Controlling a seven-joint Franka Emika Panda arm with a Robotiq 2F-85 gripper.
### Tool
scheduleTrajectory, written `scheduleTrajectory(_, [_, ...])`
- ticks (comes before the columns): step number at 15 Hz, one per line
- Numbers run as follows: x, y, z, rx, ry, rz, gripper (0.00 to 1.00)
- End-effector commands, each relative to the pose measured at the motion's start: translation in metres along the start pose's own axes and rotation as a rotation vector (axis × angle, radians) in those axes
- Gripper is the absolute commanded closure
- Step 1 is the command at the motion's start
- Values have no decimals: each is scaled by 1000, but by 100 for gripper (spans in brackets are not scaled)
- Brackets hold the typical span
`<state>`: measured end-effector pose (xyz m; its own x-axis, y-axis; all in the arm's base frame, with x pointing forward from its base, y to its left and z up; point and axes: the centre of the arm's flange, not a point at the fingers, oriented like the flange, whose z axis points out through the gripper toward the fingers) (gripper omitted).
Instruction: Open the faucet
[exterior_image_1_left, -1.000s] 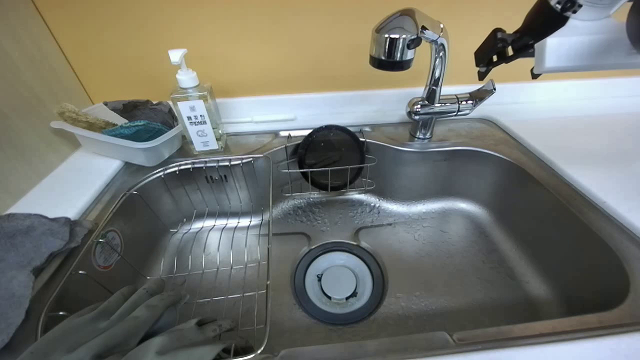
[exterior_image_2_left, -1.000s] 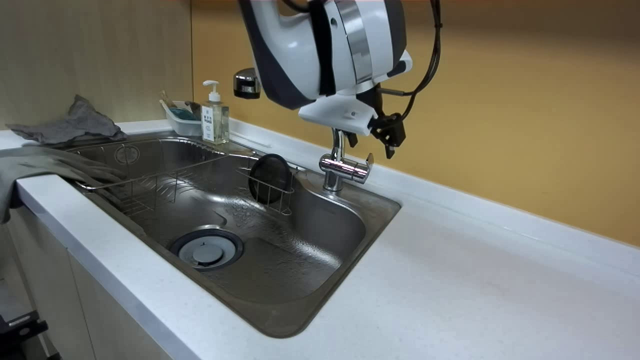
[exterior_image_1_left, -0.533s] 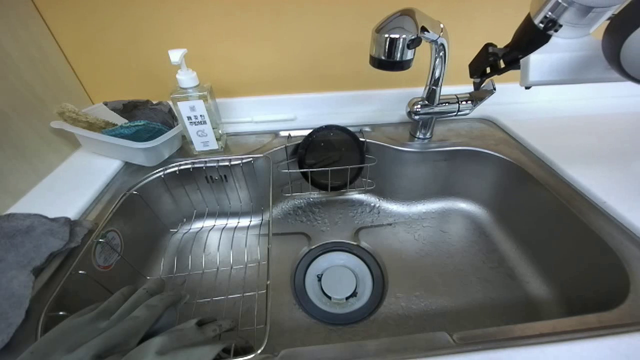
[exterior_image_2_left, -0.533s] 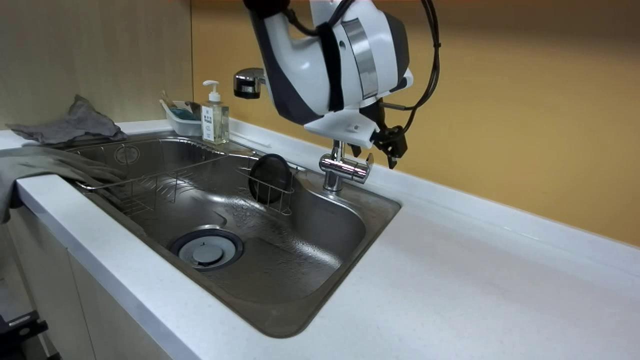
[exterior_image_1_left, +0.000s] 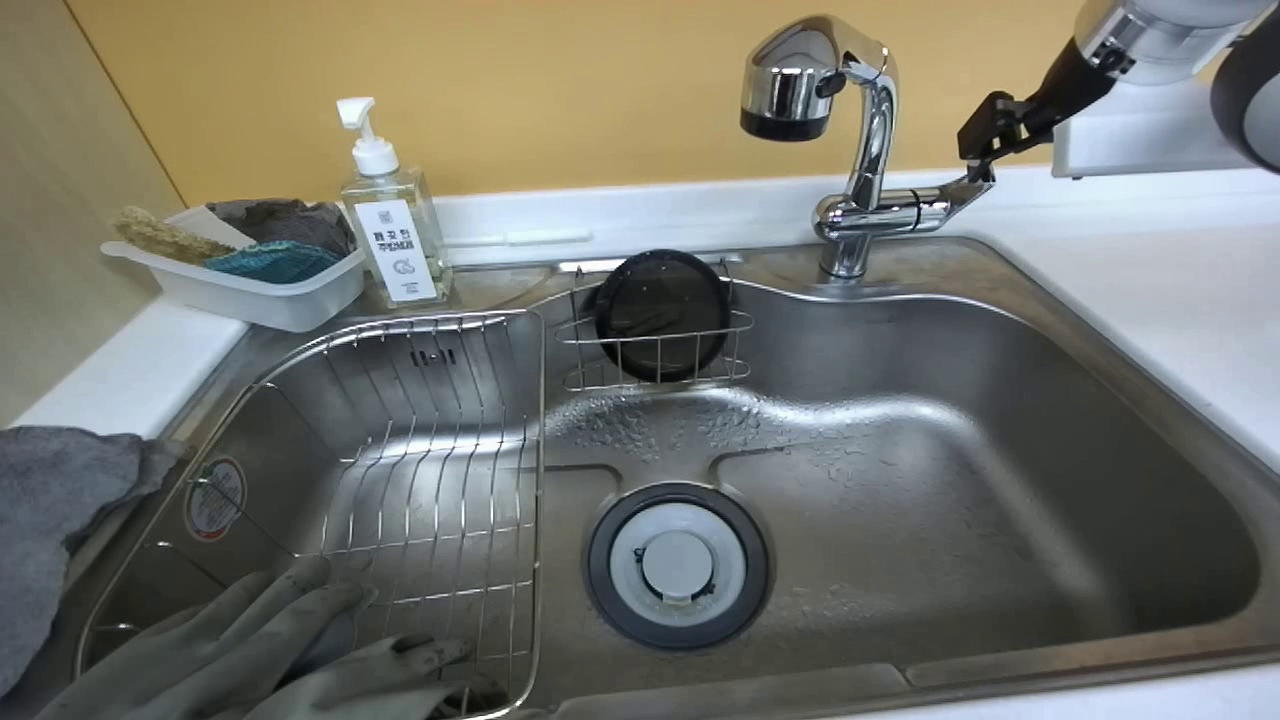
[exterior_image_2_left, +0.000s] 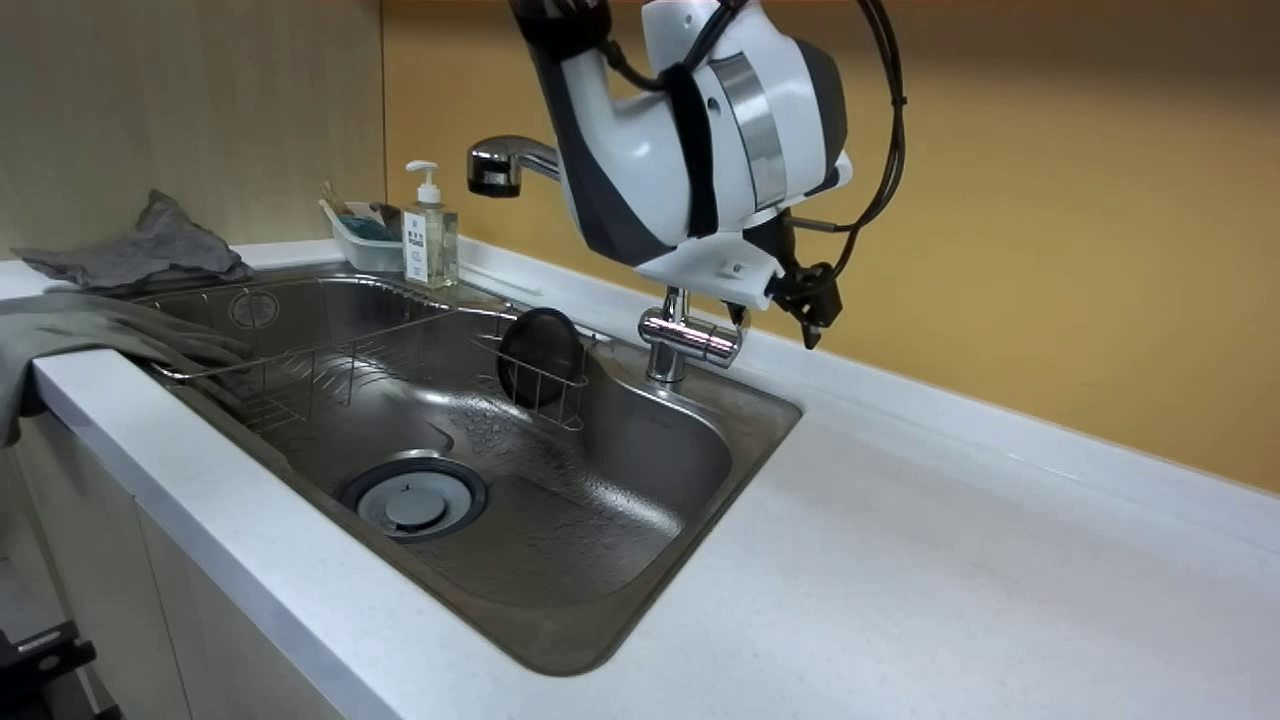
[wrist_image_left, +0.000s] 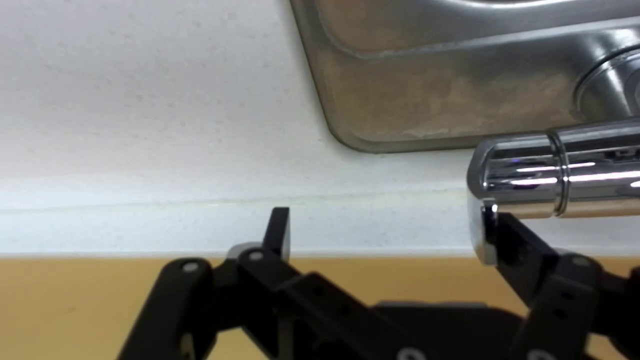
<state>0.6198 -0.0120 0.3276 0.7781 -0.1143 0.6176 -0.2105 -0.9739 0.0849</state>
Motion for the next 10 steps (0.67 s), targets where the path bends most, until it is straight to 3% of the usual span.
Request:
scheduleTrajectory(1, [4, 3, 8, -39, 22, 31, 0])
scheduleTrajectory(10, [4, 18, 31, -96, 23, 83, 0])
